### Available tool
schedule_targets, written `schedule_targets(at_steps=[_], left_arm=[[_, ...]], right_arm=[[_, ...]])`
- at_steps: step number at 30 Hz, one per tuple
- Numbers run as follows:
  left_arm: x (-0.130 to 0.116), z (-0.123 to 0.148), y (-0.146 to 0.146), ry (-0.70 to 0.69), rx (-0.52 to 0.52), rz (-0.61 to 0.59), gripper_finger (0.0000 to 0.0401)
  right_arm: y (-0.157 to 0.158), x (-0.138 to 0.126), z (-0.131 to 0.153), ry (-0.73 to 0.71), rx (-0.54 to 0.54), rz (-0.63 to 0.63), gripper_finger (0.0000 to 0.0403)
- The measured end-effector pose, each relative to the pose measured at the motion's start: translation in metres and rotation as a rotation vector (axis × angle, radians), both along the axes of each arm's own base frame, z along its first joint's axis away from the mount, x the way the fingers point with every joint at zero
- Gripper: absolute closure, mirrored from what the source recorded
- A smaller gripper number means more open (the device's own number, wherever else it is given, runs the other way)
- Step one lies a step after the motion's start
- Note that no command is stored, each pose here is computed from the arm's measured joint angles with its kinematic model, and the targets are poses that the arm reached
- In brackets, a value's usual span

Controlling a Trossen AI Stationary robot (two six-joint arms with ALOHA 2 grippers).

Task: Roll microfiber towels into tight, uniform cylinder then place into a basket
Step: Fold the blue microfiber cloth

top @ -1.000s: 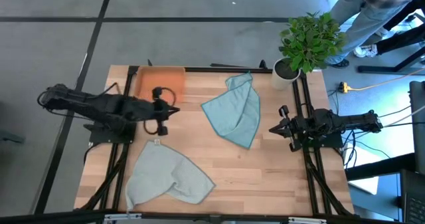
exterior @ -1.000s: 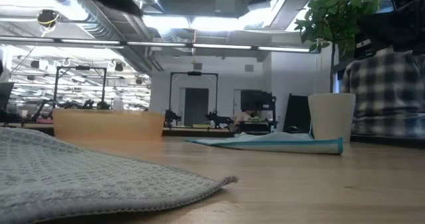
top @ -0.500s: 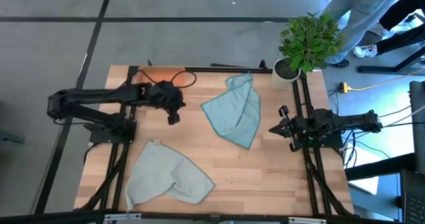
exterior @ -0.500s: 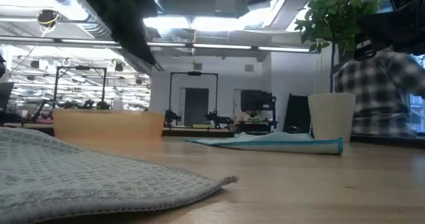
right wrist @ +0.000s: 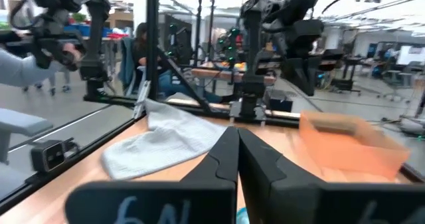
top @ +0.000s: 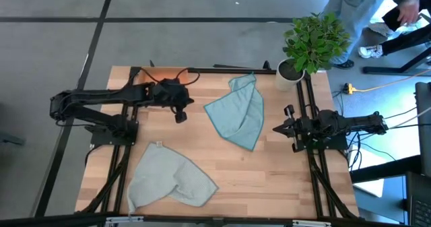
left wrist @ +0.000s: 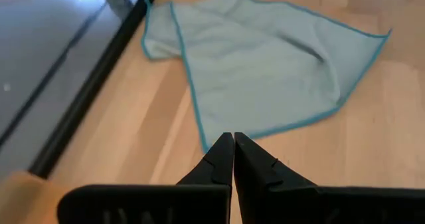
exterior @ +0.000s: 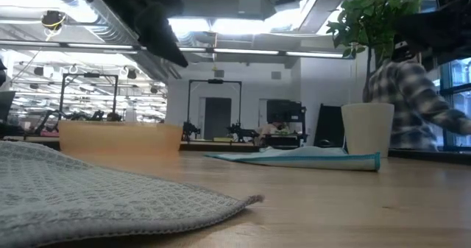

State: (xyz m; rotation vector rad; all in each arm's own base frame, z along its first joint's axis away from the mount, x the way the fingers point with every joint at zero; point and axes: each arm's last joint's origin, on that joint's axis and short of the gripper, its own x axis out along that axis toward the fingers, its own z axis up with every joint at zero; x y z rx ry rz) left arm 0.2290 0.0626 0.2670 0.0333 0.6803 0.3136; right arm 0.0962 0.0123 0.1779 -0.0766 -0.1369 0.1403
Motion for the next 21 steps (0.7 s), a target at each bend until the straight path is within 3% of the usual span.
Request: schedule_targets(at_steps=[4,21], left_arm=[[0.006,0.002,0.002,-0.037,0.035,-0.023,0.0401],[0.067,-0.024,0.026,0.285,-0.034,-0.032,0.0385]], right_arm=[[0.000,0.000,0.000,0.001,-0.001,0.000,0.0399],[-0.002,0.000,0.001,-0.011,-0.044,-0.067,0.0398]])
